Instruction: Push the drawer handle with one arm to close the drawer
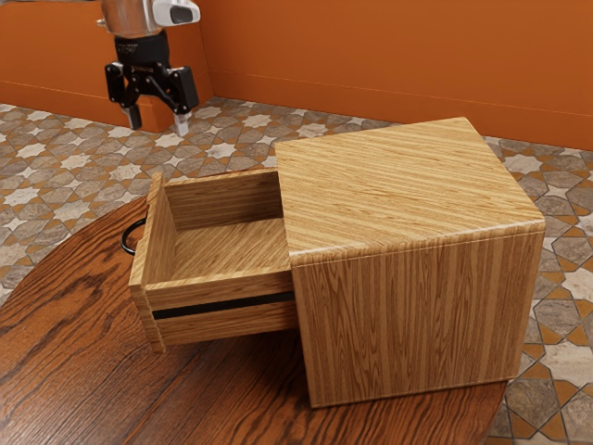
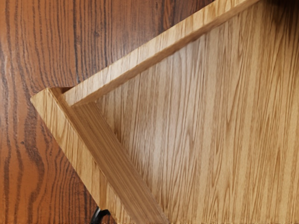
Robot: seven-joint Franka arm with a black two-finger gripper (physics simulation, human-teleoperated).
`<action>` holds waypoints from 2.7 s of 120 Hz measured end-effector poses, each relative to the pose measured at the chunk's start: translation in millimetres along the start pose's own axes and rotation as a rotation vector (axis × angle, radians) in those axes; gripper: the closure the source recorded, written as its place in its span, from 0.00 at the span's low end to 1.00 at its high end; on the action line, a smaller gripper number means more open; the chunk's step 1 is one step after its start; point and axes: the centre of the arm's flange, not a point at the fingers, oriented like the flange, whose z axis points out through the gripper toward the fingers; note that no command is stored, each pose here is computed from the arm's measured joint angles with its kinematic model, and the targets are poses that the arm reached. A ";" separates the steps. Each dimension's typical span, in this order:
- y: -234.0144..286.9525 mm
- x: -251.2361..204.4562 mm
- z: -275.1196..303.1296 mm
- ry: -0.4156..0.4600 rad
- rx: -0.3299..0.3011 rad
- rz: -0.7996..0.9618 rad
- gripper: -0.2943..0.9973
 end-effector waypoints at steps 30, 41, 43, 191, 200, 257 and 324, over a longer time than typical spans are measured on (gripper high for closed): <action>4.0 -13.7 -33.5 0.058 0.009 -0.005 0.23; 26.0 -76.9 -117.3 0.221 0.050 0.060 0.23; 31.9 -84.0 -123.0 0.229 0.064 0.076 0.23; -75.0 -157.9 140.8 0.206 0.151 0.938 0.83; -69.3 -155.8 140.6 0.219 0.154 0.974 0.83; -32.6 -142.5 151.6 0.250 0.164 1.133 0.84; 13.4 -110.1 148.0 0.291 0.178 1.234 0.84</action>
